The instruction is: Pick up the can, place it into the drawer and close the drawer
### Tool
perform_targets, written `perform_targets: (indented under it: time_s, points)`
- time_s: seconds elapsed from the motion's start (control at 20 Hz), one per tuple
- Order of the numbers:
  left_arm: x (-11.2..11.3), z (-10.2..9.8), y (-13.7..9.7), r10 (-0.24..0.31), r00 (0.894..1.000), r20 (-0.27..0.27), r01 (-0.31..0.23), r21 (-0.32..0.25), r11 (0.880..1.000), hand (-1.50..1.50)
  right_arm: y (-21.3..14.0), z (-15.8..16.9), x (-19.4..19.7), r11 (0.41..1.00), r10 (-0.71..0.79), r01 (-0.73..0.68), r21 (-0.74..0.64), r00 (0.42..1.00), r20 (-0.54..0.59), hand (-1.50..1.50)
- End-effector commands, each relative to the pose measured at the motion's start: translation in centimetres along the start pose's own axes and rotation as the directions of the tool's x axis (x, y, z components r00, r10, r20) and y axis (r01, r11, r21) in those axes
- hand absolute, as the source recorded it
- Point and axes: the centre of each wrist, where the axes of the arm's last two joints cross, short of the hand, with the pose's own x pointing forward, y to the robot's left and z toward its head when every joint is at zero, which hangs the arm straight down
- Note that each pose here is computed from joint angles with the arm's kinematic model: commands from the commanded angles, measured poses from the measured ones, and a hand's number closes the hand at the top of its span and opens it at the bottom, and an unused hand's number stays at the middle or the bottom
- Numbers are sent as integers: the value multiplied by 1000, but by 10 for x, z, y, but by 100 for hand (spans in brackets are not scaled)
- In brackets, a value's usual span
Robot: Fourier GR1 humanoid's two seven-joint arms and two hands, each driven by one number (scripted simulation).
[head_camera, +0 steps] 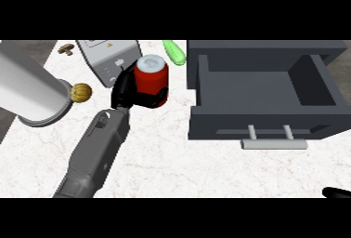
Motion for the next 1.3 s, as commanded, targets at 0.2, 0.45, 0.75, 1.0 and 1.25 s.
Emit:
perform_targets:
  time_s: [0.2, 0.45, 0.75, 1.0, 1.25]
  points:
    - [93, -32, -55, 1, 1000, 24, 1, -70, 998, 150, 16, -8, 21, 1000, -4, 4, -1, 1000, 9, -150]
    - [144, -44, -85, -16, 998, 63, 18, -33, 999, 150, -2, 4, 0, 1000, 5, -5, 5, 1000, 15, -150]
    - [170, -60, -100, -48, 997, 58, 52, -82, 995, 150, 1, 0, 6, 1000, 3, -3, 21, 1000, 1, -150]
    - [203, -65, -137, -81, 995, 57, 85, -72, 994, 150, 0, -2, 8, 1000, -13, 13, -8, 1000, 12, -150]
    - [222, -75, -160, -102, 995, 16, 102, -66, 993, 150, 0, -13, 22, 999, -34, 34, 14, 999, 22, -150]
